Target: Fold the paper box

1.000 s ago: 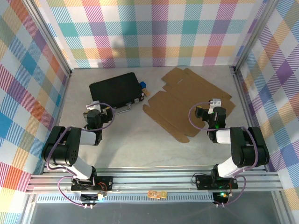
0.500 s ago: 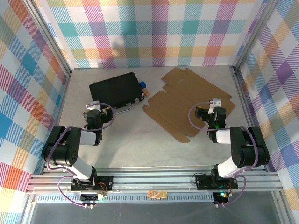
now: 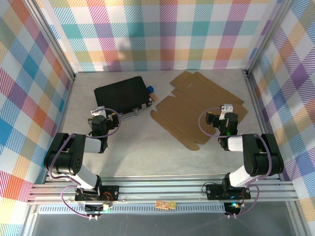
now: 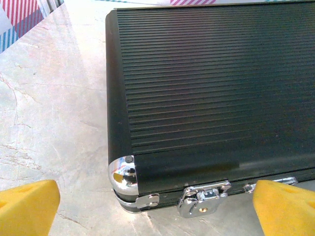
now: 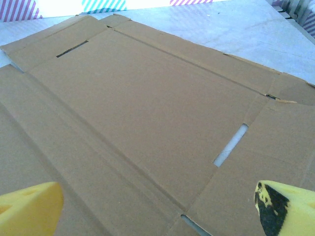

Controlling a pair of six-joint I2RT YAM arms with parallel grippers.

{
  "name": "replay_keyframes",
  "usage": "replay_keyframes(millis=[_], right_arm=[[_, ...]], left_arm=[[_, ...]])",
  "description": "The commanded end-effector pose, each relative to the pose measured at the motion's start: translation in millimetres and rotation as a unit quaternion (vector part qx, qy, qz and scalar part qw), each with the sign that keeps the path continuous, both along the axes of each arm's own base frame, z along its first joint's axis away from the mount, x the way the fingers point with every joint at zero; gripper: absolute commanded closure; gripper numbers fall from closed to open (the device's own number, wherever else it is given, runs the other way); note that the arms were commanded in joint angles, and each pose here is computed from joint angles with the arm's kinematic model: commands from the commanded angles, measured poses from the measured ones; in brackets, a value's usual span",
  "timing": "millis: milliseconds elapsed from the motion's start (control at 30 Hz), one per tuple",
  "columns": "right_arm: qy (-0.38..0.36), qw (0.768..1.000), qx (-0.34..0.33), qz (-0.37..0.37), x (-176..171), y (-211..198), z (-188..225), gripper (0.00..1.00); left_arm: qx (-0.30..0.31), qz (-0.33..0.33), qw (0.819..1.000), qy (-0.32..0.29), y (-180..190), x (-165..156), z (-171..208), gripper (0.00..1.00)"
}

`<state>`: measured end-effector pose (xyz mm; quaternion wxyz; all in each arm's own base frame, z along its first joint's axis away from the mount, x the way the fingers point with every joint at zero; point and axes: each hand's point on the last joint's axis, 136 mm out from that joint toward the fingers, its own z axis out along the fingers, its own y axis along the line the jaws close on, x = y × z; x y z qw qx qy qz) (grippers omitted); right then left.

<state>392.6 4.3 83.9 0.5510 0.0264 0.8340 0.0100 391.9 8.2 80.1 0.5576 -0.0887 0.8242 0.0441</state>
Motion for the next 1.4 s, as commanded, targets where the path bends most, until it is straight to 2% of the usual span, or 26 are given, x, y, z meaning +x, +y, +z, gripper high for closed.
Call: replay_keyframes(millis=[0,67,133,267,400,500,533,567,600,633,667,733,767,833,900,1033,1100,1200,1267,1367], right_arm=[[-0.027,1.0,0.0,-0.005,1.2,0.9,13.7,0.01],[-0.042,0.999,-0.005,-0.006,-3.3,1.6,18.4,0.01],[-0.056,0.998,-0.018,-0.001,-7.2,6.3,24.3,0.01],[-0.053,0.997,-0.025,-0.053,-12.9,-8.2,57.2,0.01],[-0.117,0.991,-0.025,-0.065,-13.9,-9.8,125.7,0.01],[-0.173,0.982,-0.04,-0.059,-14.3,1.2,203.4,0.01],[-0.197,0.978,-0.041,-0.054,-16.7,7.7,234.6,0.01],[-0.211,0.975,-0.033,-0.061,-19.0,9.6,264.5,0.01],[-0.212,0.974,-0.011,-0.077,-21.3,6.0,285.3,0.01],[-0.195,0.973,0.042,-0.112,-24.8,-3.1,303.5,0.01],[-0.157,0.972,0.099,-0.147,-29.9,-12.8,312.1,0.01],[-0.051,0.967,0.155,-0.196,-48.0,-21.4,307.4,0.01],[-0.025,0.958,0.177,-0.223,-51.2,-26.2,302.3,0.01],[0.026,0.97,0.191,-0.151,-41.0,-4.6,297.2,0.01],[0.108,0.96,0.203,-0.158,-45.9,3.1,269.2,0.0],[0.261,0.928,0.243,-0.104,-55.1,40.4,187.2,0.24],[0.324,0.901,0.283,-0.058,-58.6,67.2,150.3,0.37],[0.39,0.861,0.324,-0.023,-55.9,92.6,100.8,0.52],[0.415,0.848,0.328,-0.019,-49.9,98.0,77.8,0.57],[0.432,0.838,0.333,-0.008,-32.9,105.1,55.4,0.57]], left_arm=[[0.005,0.012,0.999,-0.036,3.7,-3.9,10.8,0.0],[0.016,0.025,0.998,-0.056,3.9,-11.6,18.2,0.0],[0.04,0.009,0.997,-0.068,-6.8,-16.5,26.1,0.0],[0.083,0.039,0.992,-0.088,-11.7,-27.2,59.0,0.0],[0.084,0.054,0.984,-0.147,-18.0,-26.7,116.3,0.0],[0.089,0.047,0.976,-0.194,-35.6,-14.6,179.2,0.0],[0.064,0.075,0.972,-0.212,-34.0,-10.5,207.6,0.0],[0.01,0.133,0.969,-0.208,-23.7,-9.1,226.8,0.0],[-0.054,0.174,0.968,-0.17,-17.6,-11.0,232.7,0.0],[-0.107,0.177,0.974,-0.092,-19.6,-14.6,230.8,0.0],[-0.153,0.171,0.972,-0.048,-22.7,-9.4,229.3,0.0],[-0.243,0.086,0.966,0.008,-53.4,19.0,224.9,0.0],[-0.271,0.065,0.96,0.035,-67.7,25.9,221.4,0.01],[-0.306,0.022,0.949,0.075,-102.2,33.8,212.6,0.11],[-0.339,-0.014,0.93,0.143,-143.7,30.3,187.3,0.24],[-0.361,-0.054,0.89,0.273,-217.4,-7.0,122.3,0.42],[-0.356,-0.063,0.878,0.314,-246.7,-32.1,91.6,0.45],[-0.387,-0.069,0.846,0.36,-284.5,-55.5,52.6,0.46],[-0.411,-0.078,0.83,0.368,-306.1,-60.1,38.7,0.46],[-0.43,-0.091,0.816,0.376,-332.3,-55.7,27.0,0.46]])
